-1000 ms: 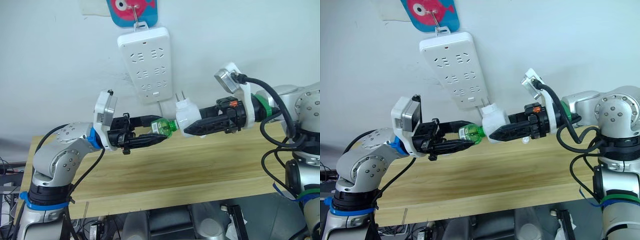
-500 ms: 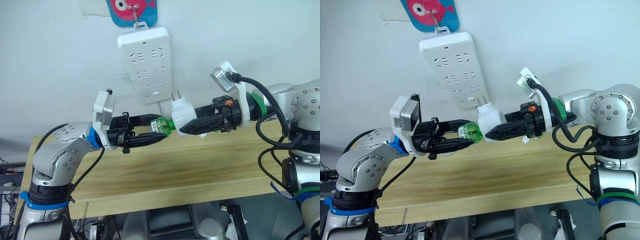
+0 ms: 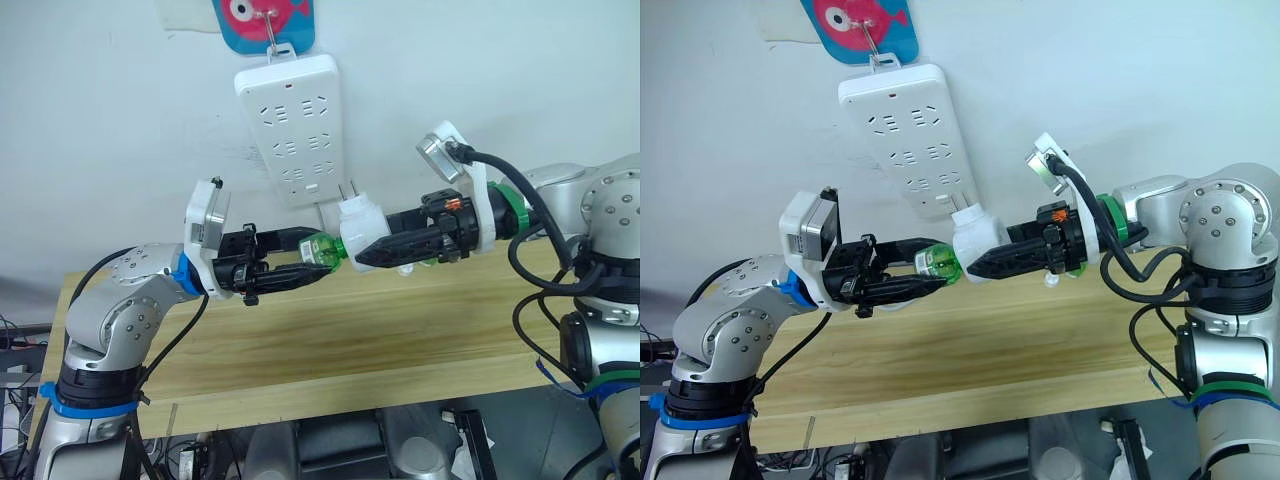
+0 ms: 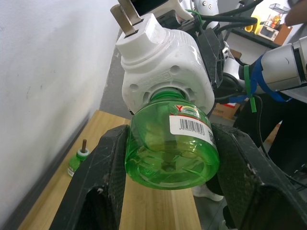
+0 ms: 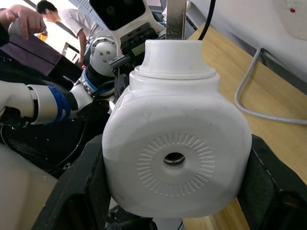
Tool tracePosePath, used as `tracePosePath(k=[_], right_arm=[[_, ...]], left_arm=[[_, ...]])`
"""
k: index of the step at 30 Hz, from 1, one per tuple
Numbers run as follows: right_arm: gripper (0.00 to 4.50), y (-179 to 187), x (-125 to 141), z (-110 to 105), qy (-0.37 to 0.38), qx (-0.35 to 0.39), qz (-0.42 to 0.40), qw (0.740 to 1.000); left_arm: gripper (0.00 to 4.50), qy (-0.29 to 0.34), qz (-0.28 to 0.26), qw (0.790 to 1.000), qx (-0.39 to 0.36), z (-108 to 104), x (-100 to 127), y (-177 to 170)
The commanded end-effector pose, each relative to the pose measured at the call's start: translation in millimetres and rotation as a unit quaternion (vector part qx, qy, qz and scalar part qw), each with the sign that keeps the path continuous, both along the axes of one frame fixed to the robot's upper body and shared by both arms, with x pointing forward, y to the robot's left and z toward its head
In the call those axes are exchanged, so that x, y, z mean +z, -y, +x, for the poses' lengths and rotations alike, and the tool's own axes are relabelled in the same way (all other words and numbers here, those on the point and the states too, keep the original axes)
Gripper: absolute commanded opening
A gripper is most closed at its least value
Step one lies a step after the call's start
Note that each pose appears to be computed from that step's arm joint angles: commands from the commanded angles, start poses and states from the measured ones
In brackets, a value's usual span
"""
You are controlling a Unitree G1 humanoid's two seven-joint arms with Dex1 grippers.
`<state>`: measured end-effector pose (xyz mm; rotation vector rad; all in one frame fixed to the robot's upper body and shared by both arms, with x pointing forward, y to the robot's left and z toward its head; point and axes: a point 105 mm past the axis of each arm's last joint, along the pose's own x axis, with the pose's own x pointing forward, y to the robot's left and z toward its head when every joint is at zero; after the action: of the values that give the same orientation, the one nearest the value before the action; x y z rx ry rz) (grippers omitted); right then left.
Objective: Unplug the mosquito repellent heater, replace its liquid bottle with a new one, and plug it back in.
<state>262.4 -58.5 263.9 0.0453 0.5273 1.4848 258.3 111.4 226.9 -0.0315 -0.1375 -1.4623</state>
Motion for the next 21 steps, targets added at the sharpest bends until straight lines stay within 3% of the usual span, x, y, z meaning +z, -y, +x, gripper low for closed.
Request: tracePosePath(k=[1,21], right_arm=[[2.98,-12.4,13.2,-21.7,0.025,0.066,0.016,0.997],[2.98,-25.4,19.9,-28.8,0.014,0.081,0.043,0.996]], left_arm=[[2.28,0.022,0.003,1.0,-0.011,-3.4,6.6,5.4],[2.28,0.036,-0.007,0.999,-0.013,-1.5,11.0,12.9]])
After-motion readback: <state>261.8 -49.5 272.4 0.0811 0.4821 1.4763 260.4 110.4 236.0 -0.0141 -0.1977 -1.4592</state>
